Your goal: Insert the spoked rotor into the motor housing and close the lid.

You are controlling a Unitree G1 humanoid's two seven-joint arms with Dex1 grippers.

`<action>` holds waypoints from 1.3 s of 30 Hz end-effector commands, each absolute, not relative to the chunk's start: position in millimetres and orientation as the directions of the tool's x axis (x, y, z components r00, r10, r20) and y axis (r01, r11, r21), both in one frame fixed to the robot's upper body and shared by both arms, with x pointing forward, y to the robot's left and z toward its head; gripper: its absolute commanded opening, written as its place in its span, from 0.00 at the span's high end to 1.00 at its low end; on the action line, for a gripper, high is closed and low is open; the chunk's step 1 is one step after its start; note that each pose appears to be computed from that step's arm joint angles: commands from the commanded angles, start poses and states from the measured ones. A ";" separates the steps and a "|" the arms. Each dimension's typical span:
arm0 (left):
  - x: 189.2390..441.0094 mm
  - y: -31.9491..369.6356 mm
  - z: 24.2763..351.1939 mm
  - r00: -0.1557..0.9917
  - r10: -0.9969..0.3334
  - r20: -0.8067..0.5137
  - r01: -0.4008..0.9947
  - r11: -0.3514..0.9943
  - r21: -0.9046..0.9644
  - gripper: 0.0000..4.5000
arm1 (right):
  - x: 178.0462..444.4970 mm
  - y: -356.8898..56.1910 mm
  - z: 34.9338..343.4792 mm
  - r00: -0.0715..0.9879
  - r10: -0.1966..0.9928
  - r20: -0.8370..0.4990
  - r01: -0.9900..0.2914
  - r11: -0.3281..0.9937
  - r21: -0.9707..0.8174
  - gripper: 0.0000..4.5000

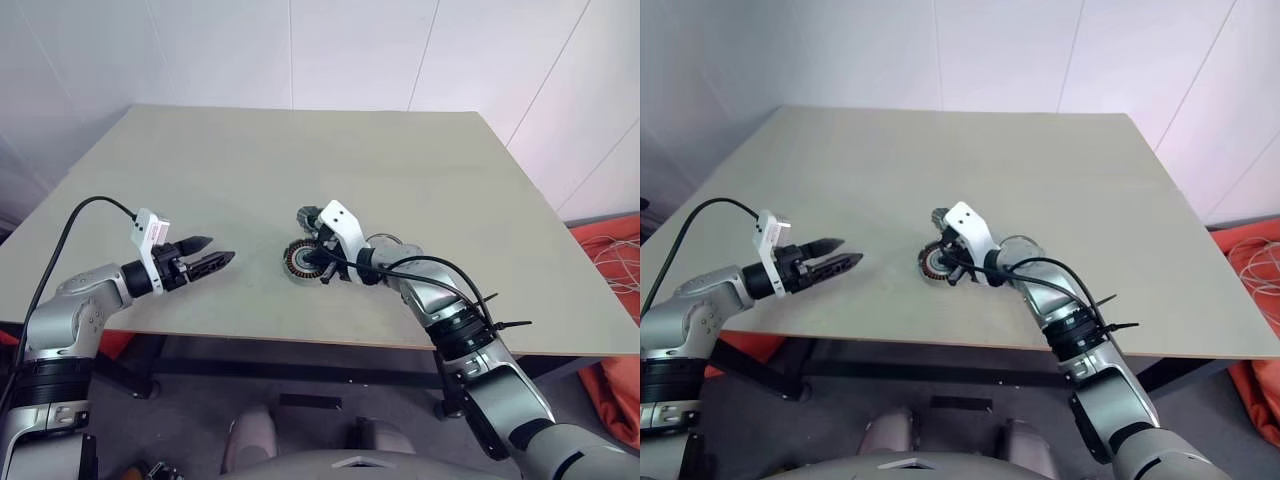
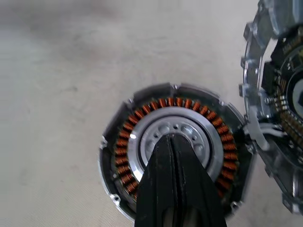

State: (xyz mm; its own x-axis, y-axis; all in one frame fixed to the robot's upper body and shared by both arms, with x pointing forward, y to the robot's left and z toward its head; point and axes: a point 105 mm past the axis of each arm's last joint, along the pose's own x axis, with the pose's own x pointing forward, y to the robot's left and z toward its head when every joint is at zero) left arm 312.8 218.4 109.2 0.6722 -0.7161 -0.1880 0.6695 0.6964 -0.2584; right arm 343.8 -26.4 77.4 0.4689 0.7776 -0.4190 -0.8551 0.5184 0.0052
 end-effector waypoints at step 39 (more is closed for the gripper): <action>313.6 211.1 115.4 0.677 -0.722 -0.142 0.687 0.689 -0.230 0.00 | 336.5 -170.3 119.3 0.535 0.686 -0.493 -0.809 0.584 -0.064 0.01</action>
